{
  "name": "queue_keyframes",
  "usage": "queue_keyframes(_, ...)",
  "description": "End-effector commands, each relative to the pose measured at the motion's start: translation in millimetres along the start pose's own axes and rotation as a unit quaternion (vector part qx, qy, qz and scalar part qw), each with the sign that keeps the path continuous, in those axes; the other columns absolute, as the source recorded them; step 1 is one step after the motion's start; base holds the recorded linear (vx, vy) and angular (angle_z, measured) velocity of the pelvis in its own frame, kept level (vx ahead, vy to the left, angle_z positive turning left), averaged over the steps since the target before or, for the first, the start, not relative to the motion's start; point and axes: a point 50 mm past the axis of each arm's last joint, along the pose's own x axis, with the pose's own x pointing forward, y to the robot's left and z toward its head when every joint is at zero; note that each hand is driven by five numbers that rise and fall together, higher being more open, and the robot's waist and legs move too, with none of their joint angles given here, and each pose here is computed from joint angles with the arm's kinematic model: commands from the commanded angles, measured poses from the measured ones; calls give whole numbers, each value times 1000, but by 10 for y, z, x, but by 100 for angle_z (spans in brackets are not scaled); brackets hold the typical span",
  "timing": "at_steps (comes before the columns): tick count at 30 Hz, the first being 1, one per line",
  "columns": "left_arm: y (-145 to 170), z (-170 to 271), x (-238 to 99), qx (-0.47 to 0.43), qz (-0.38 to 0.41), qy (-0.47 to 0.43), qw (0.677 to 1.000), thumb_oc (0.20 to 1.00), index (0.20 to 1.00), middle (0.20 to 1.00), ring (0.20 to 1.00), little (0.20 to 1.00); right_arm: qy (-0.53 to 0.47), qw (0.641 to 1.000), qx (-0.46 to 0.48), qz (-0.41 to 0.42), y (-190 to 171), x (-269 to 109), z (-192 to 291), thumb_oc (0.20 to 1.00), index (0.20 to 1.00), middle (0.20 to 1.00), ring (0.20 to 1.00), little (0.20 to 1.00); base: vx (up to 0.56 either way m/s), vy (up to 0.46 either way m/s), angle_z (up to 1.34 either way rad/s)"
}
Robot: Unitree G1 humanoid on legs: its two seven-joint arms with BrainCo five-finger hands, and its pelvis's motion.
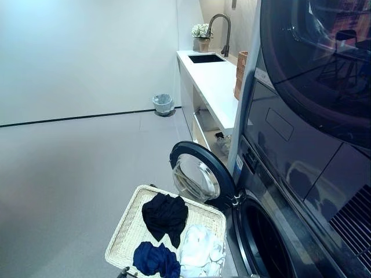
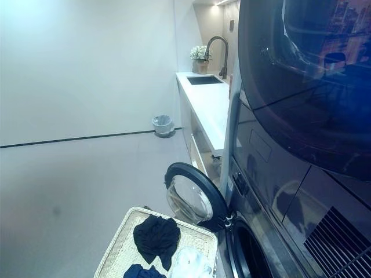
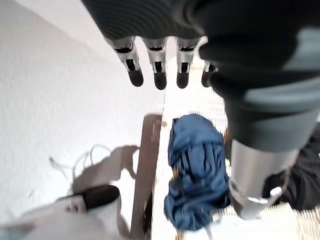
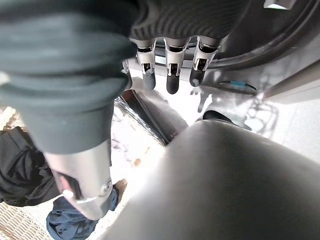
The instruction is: Put the clothes into the washing machine.
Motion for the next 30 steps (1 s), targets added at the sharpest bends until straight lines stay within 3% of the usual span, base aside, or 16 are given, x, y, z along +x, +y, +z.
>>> queue_keyframes(1,191,474,123,-2,75,-66,995,1000,1000,1000,1000,1000,-38,999,-22,5,-33,39,245,1000,1000,1000,1000,1000,8,45,-5)
queue_keyframes(4,224,558,135,0,86,-79,993,1000,1000,1000,1000,1000,-41,999,-24,1,-61,35,259,1000,1000,1000,1000,1000,0,47,-15)
queue_keyframes(11,371,1200,166,-39,136,-159,977,1000,1000,1000,1000,1000,-87,995,-47,-32,-293,15,583,1000,1000,1000,1000,1000,-132,75,-17)
queue_keyframes(14,504,1582,150,-69,161,-198,964,1000,1000,1000,1000,1000,-124,989,-59,-50,-392,4,891,1000,1000,1000,1000,1000,-172,56,-10)
queue_keyframes(19,667,1867,123,-88,181,-227,953,1000,1000,1000,1000,1000,-154,984,-66,-63,-444,-13,1152,1000,1000,1000,1000,1000,-119,25,-15)
queue_keyframes(30,1496,2856,-181,-119,254,-319,905,1000,1000,1000,1000,1000,-289,952,-71,-77,-481,-220,2182,1000,1000,1000,1000,1000,-102,-10,-15)
